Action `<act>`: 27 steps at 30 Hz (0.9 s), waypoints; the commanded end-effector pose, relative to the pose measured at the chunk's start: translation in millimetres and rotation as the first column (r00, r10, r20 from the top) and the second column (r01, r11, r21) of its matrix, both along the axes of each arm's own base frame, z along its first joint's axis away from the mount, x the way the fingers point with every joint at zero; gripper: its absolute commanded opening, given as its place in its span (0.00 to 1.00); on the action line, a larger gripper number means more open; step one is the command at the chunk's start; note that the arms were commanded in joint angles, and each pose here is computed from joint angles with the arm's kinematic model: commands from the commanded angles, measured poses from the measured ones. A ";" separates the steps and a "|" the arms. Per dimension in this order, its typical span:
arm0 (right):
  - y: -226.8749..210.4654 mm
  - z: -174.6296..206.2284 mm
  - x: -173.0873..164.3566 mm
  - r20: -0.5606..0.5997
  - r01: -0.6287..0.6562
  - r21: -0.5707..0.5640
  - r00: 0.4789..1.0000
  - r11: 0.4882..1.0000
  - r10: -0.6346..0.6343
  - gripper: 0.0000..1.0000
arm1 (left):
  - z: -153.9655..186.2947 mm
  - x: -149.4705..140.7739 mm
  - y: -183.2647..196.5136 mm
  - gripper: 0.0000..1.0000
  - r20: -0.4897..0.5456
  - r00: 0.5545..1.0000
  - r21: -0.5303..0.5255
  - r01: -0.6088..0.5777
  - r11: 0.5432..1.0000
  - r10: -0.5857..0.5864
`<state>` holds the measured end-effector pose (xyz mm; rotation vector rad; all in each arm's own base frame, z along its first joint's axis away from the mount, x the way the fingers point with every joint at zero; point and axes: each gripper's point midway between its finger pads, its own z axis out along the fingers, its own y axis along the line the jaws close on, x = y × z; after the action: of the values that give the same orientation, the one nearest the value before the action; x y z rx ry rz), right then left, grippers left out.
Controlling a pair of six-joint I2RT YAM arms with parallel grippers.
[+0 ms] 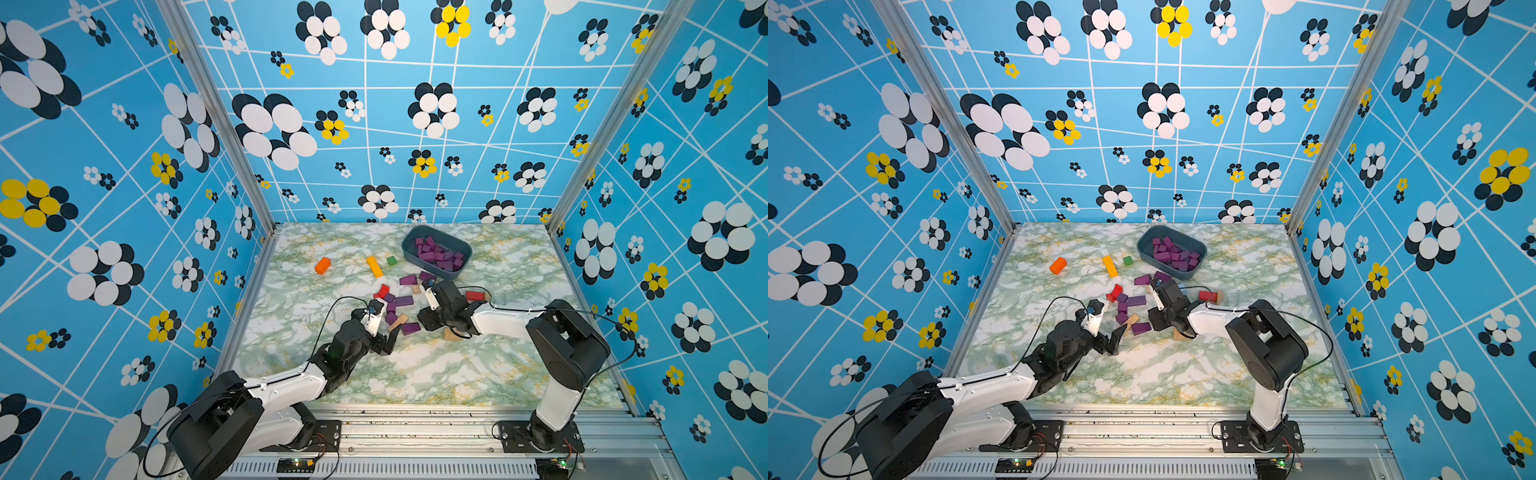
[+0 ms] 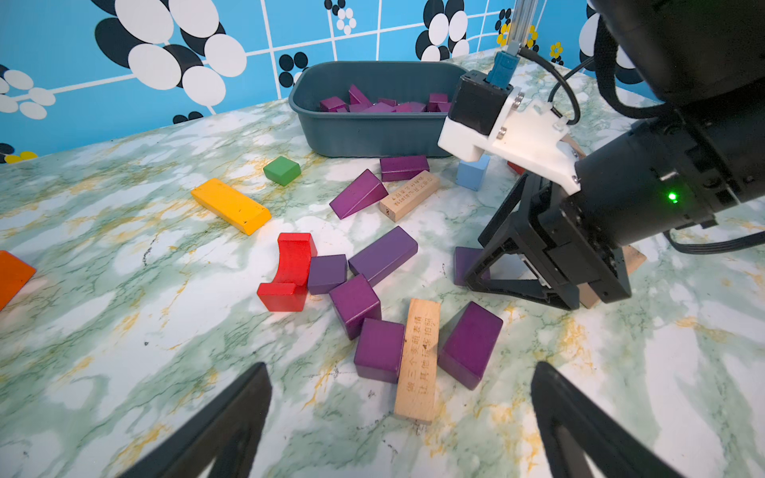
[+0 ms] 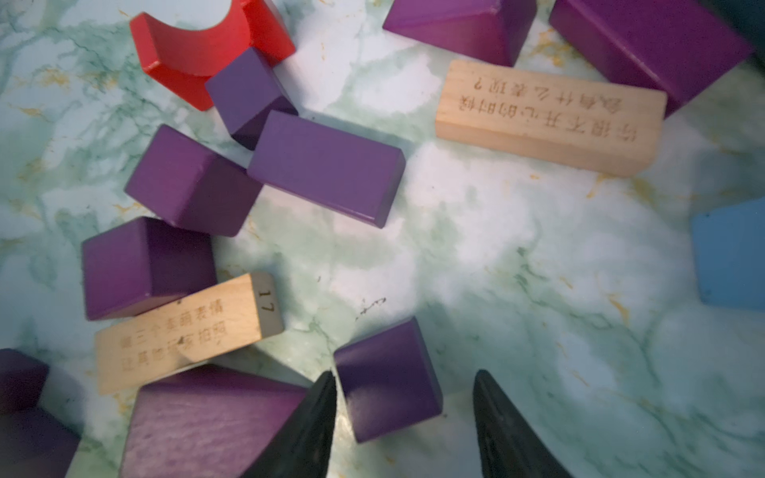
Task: Pick purple bricks into the storage bin
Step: Pick up the building block from the center of the board.
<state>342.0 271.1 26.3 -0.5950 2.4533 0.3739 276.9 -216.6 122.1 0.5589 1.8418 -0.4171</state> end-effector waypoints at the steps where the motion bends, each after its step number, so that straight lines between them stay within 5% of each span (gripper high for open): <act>1: -6.2 -10.2 0.0 -0.022 -0.001 -0.061 1.000 0.998 -0.001 0.53 | 2.9 2.6 -0.2 0.99 0.016 1.000 0.020 -0.009 1.000 0.008; 17: 1.0 0.3 -0.7 0.010 -0.023 -0.003 1.000 1.000 0.023 0.31 | -0.1 5.8 2.7 0.99 0.001 0.999 0.033 -0.036 0.999 0.036; 27: 3.7 38.2 20.4 0.018 0.049 0.133 0.998 0.990 -0.052 0.29 | -1.8 7.6 8.5 1.00 -0.010 0.997 0.038 -0.072 0.997 0.072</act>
<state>347.0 273.1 36.3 -0.5598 2.4381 0.4329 280.2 -206.0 113.1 0.5321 1.8837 -0.3471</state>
